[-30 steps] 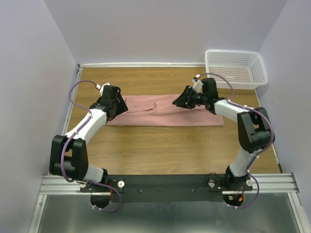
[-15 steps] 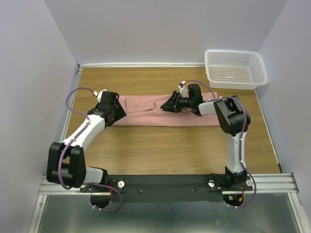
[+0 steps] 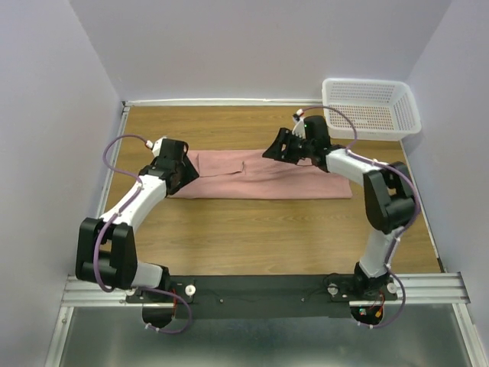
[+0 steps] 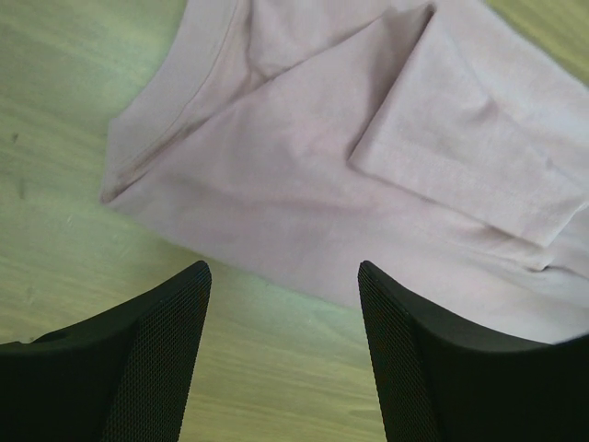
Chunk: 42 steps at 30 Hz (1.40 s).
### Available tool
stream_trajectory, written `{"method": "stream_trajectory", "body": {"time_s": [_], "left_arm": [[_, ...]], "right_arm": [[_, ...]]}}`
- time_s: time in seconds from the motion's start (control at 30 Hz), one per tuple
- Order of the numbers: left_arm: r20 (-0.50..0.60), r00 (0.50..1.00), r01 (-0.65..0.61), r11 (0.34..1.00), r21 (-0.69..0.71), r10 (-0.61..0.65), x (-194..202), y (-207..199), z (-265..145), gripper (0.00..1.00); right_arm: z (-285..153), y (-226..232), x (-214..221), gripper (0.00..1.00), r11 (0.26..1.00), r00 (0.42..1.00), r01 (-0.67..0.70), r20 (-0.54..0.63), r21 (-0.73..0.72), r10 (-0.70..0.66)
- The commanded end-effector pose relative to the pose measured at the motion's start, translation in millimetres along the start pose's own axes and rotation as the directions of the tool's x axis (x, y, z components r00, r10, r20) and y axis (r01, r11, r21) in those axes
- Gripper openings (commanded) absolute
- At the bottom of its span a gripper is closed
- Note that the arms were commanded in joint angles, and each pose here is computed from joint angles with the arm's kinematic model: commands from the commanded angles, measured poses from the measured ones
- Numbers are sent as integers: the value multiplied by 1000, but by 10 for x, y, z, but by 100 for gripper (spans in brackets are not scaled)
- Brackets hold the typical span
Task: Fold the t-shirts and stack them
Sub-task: Fold the tshirt
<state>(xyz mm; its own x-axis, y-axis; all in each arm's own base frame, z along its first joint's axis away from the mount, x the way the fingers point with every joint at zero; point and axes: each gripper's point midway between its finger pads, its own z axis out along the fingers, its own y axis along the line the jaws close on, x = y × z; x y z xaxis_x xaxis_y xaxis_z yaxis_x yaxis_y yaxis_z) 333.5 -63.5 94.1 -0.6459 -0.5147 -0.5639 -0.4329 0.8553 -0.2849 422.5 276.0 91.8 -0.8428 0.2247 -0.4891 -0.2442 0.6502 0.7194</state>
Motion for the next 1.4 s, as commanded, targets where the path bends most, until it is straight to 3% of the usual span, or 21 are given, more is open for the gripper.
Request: {"method": "stream_trajectory", "body": {"time_s": [0.0, 0.17, 0.27, 0.3, 0.4, 0.73, 0.87, 0.97, 1.13, 1.27, 1.37], "left_arm": [[18, 1000, 6, 1000, 13, -6, -165, -218, 102, 73], [21, 998, -60, 995, 73, 59, -230, -706, 163, 67], [4, 998, -68, 996, 59, 68, -178, -850, 319, 55], [1, 997, -71, 996, 46, 71, -132, -885, 423, 53], [-11, 998, -63, 997, 38, 63, -109, -1004, 663, 50], [-66, 993, -106, 992, -69, 102, 43, -1034, 1190, 49], [-105, 988, -128, 984, -121, 116, 138, -956, 1382, 49], [-130, 982, -156, 978, -141, 138, 124, -980, 1503, 49], [-136, 978, -177, 973, -149, 157, -22, -1059, 1733, 51], [-111, 973, -218, 966, -139, 204, -277, -1238, 1909, 53], [-58, 968, -249, 963, -99, 245, -563, -1456, 2013, 54]], "right_arm": [[-555, -576, 8, 71, 910, 994, 96, 12, 403, -110], [-1051, -974, 163, 67, 766, 992, 80, 23, 638, -122], [-1251, -1208, 198, 59, 699, 993, 65, 26, 712, -119], [-1344, -1305, 153, 52, 687, 993, 35, 49, 726, -103], [-1443, -1479, 164, 45, 673, 996, 10, 50, 740, -70], [-1264, -1704, 667, 47, 687, 987, 64, -150, 724, 65], [-1344, -1772, 960, 49, 653, 968, 69, -209, 754, 138], [-1425, -1702, 1196, 49, 645, 947, 90, -266, 759, 181], [-1384, -1202, 1789, 50, 718, 871, 170, -444, 675, 211], [-1260, -645, 2262, 51, 780, 782, 318, -614, 540, 106], [-1012, -70, 2621, 52, 842, 696, 407, -717, 354, -35]]}}
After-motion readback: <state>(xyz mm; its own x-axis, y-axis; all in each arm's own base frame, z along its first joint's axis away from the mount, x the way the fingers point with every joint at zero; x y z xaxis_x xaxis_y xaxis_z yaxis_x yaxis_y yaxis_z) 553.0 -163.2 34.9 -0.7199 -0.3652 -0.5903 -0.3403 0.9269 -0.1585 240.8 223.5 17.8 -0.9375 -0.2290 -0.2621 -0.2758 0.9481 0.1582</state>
